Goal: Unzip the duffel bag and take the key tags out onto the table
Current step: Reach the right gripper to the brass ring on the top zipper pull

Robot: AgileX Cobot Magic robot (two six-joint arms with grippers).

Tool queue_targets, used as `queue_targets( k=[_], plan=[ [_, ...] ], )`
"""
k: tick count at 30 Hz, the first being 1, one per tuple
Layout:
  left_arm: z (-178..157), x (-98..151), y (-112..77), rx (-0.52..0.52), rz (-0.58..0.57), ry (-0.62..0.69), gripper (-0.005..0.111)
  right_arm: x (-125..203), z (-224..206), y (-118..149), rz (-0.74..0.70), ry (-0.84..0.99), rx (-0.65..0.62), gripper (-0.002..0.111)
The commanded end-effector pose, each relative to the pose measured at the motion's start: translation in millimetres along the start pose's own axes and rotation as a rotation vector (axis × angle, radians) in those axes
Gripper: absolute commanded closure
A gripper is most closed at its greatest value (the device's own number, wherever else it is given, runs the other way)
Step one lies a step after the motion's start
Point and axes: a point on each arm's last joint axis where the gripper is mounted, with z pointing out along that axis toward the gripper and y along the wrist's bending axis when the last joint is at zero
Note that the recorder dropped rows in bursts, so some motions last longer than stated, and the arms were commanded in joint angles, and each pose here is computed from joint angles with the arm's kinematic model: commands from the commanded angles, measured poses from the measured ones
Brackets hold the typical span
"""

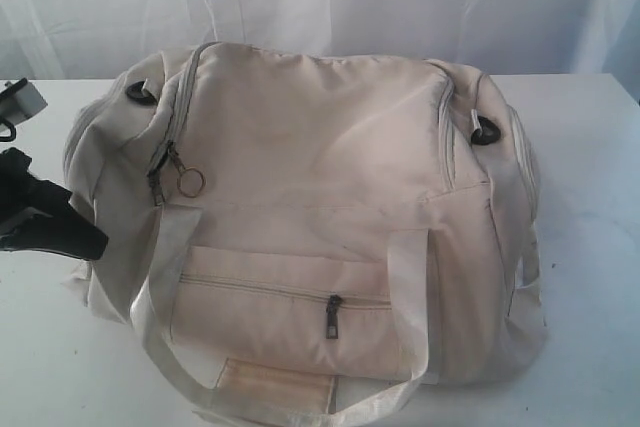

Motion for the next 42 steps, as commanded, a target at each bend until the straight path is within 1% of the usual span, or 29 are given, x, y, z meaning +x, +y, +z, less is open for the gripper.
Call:
queue_targets(
  k=[1, 2, 4, 6, 8, 10, 11, 12, 14, 15, 17, 21, 23, 25, 28, 30, 32, 33, 37, 42],
  plan=[
    [-3, 1, -6.9, 0.038, -0.012, -0.008, 0.107, -9, 59, 38, -0.257, 0.278, -0.079, 0.108],
    [-3, 1, -6.9, 0.038, -0.012, -0.008, 0.107, -14, 71, 50, -0.313, 0.313, -0.112, 0.108],
    [-3, 0, -7.0, 0.04, -0.013, -0.01, 0.107, -10, 101, 81, -0.436, 0.436, -0.187, 0.108],
    [-3, 0, -7.2, 0.041, -0.015, -0.012, 0.107, 0, 130, 108, -0.554, 0.573, -0.251, 0.108],
    [-3, 0, -7.2, 0.041, -0.015, -0.012, 0.107, 10, 160, 134, -0.631, 0.701, -0.332, 0.108],
    [-3, 0, -7.2, 0.041, -0.015, -0.012, 0.107, 13, 184, 153, -0.625, 0.786, -0.423, 0.108],
    [-3, 0, -7.2, 0.041, -0.015, -0.012, 0.107, 21, 201, 160, -0.615, 0.839, -0.492, 0.108],
    [-3, 0, -7.2, 0.041, -0.015, -0.012, 0.107, 20, 210, 168, -0.604, 0.863, -0.549, 0.108],
    [-3, 0, -7.2, 0.041, -0.015, -0.012, 0.107, 26, 230, 178, -0.608, 0.922, -0.693, 0.108],
    [-3, 0, -7.2, 0.041, -0.015, -0.012, 0.107, 29, 238, 179, -0.618, 0.936, -0.73, 0.108],
    [-3, 0, -7.5, 0.045, -0.018, -0.016, 0.107, 40, 256, 181, -0.624, 0.949, -0.741, 0.108],
    [-3, -1, -7.3, 0.043, -0.024, -0.03, 0.107, 66, 286, 180, -0.619, 0.921, -0.695, 0.108],
    [-3, -2, -6.9, 0.038, -0.024, -0.035, 0.107, 80, 294, 178, -0.621, 0.926, -0.684, 0.104],
    [-3, -2, -6.9, 0.038, -0.024, -0.035, 0.107, 91, 298, 177, -0.635, 0.939, -0.69, 0.091],
    [-3, -2, -7.0, 0.04, -0.027, -0.039, 0.107, 107, 301, 178, -0.67, 0.941, -0.721, 0.067],
    [-3, -2, -7.0, 0.04, -0.027, -0.039, 0.107, 115, 303, 182, -0.714, 0.906, -0.735, 0.05],
    [-3, -2, -7.1, 0.041, -0.027, -0.038, 0.107, 120, 304, 190, -0.757, 0.856, -0.744, 0.04],
    [-3, -2, -7.4, 0.044, -0.026, -0.035, 0.107, 122, 304, 194, -0.767, 0.828, -0.739, 0.038],
    [-3, -2, -7.9, 0.049, -0.026, -0.031, 0.107, 125, 304, 205, -0.835, 0.728, -0.73, 0.038],
    [-3, -2, -8.3, 0.054, -0.028, -0.031, 0.107, 134, 307, 205, -0.932, 0.703, -0.719, 0.038]
  ],
)
